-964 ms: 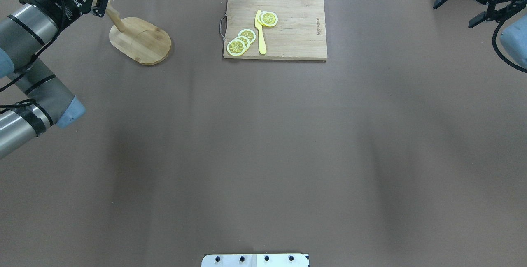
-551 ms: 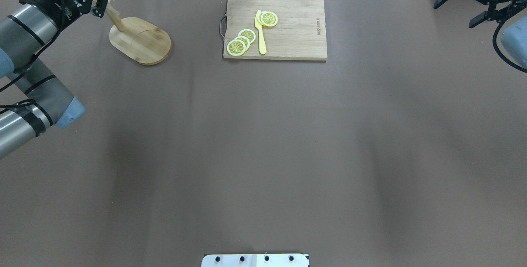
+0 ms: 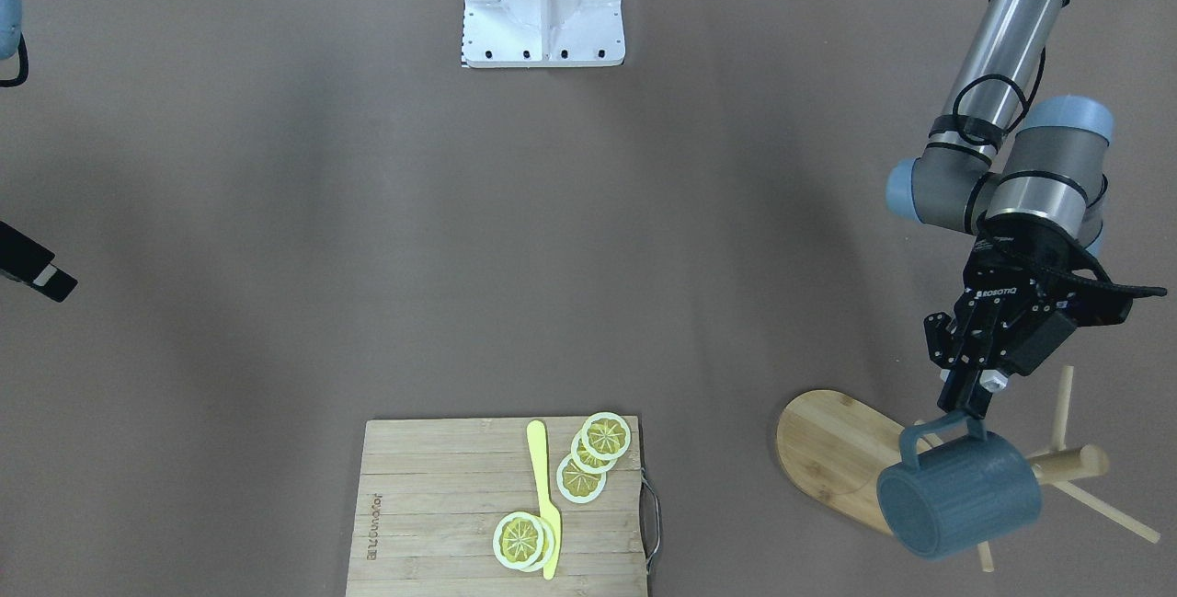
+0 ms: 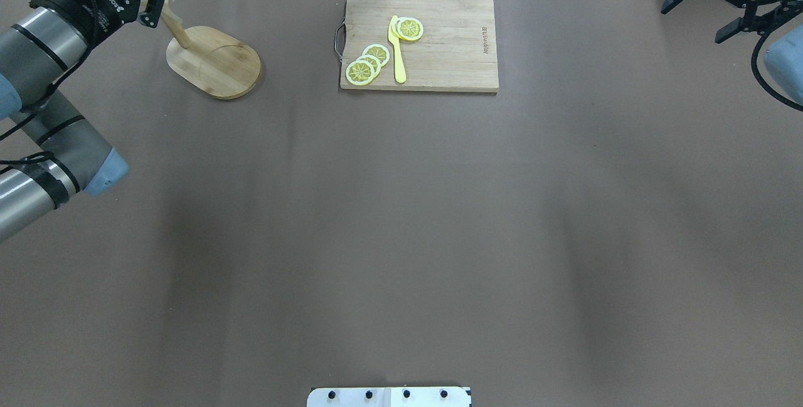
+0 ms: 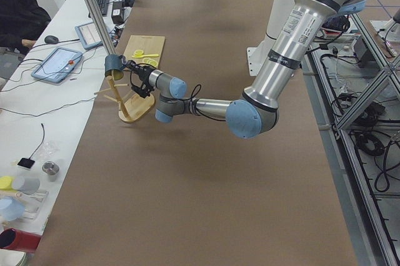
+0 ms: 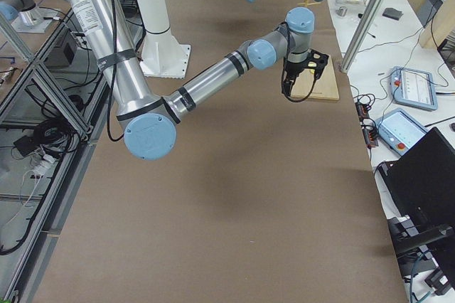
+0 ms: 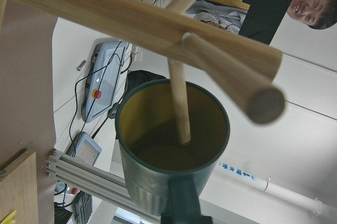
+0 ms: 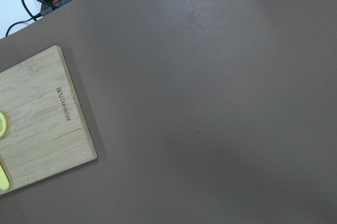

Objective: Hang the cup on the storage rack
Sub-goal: 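Align the mug handle over a wooden stand peg with the left gripper, then lower the mug handle onto the peg and open the left gripper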

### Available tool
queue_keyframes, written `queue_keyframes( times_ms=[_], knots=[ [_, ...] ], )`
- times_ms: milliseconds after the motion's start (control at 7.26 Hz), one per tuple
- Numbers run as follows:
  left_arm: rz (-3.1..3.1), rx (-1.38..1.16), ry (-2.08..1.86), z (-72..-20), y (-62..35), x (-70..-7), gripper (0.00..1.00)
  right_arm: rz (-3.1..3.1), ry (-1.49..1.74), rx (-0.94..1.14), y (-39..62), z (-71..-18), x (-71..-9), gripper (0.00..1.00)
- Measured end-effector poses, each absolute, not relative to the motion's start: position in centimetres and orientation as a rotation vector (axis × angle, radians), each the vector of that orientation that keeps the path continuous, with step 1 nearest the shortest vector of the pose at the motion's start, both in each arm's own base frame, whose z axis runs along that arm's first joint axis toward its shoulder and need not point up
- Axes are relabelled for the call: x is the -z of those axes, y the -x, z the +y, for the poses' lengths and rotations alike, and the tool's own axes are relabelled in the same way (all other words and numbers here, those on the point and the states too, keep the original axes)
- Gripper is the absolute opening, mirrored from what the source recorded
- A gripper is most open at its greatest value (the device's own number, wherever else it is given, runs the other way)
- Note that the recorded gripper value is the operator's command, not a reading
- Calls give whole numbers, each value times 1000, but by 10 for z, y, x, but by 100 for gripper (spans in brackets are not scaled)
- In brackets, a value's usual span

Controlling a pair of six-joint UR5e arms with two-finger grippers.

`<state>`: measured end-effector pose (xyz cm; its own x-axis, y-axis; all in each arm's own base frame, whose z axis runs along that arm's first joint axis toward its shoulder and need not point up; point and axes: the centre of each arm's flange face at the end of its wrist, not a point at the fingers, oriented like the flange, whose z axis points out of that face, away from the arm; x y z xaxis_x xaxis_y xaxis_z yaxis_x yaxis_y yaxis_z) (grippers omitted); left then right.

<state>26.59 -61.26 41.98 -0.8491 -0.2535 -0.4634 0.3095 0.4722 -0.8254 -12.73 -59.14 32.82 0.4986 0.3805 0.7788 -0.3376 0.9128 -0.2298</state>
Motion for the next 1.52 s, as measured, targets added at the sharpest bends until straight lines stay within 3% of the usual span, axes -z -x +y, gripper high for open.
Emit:
queue_keyframes(
  times_ms=[1516],
  knots=[
    [2222,1416,38,-609,-258,-431,0,-949,52,-431,130,-587,-322,100]
  ],
)
